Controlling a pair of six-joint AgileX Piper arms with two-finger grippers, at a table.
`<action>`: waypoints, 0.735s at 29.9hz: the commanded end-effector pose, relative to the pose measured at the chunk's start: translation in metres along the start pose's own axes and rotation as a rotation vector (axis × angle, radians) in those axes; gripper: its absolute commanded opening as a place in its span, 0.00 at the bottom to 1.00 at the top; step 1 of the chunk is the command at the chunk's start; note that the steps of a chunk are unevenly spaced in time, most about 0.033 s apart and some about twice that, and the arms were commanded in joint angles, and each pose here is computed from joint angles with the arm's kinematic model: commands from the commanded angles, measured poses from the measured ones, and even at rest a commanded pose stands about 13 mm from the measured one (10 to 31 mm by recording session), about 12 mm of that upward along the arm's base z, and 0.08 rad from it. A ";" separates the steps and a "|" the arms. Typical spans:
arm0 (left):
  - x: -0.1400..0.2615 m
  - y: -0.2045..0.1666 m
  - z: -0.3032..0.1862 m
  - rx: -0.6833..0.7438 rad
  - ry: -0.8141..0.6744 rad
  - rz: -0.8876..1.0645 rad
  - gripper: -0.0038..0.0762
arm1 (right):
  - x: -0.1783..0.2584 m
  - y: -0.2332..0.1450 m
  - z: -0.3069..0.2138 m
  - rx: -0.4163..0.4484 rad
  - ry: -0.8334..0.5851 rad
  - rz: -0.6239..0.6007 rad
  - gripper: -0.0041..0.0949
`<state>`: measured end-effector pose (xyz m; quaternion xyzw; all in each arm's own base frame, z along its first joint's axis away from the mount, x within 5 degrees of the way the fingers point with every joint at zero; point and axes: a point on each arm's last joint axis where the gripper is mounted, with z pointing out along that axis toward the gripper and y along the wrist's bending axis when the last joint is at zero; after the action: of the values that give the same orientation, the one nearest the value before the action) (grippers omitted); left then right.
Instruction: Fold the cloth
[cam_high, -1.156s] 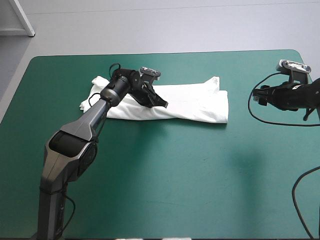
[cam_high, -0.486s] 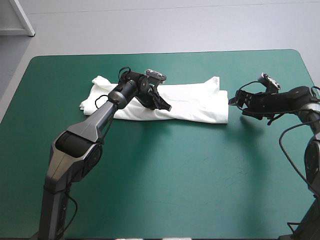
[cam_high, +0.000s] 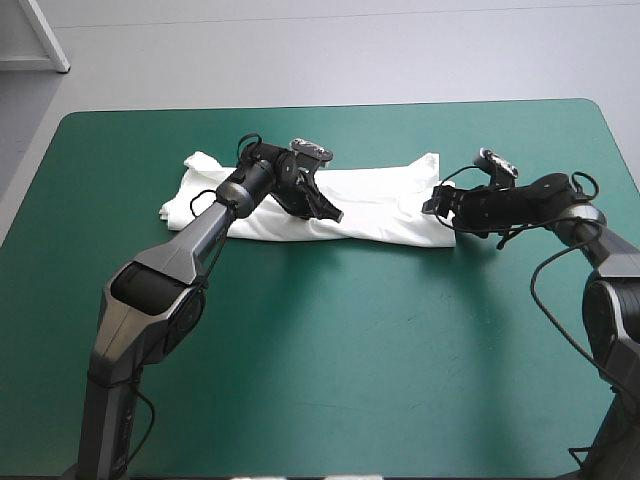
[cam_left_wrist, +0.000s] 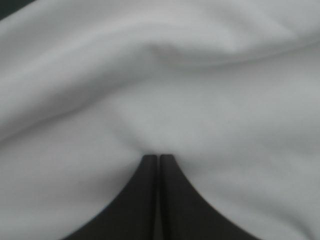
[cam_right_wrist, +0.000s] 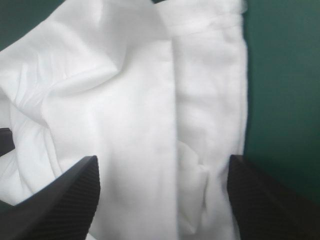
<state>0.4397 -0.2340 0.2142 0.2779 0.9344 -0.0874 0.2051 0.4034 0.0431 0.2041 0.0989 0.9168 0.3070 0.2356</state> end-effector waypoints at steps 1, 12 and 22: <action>-0.006 -0.011 -0.022 0.026 -0.030 -0.005 0.07 | -0.004 0.028 -0.008 0.003 -0.075 -0.059 0.72; -0.005 -0.012 -0.022 0.028 -0.012 0.008 0.07 | 0.019 0.045 0.037 0.022 -0.018 -0.103 0.49; -0.005 -0.011 -0.022 0.019 -0.011 0.021 0.07 | 0.000 0.070 0.028 -0.025 -0.082 -0.192 0.03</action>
<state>0.4393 -0.2341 0.2139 0.2846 0.9332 -0.0840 0.2028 0.4191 0.1069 0.1951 0.0525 0.9191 0.2765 0.2757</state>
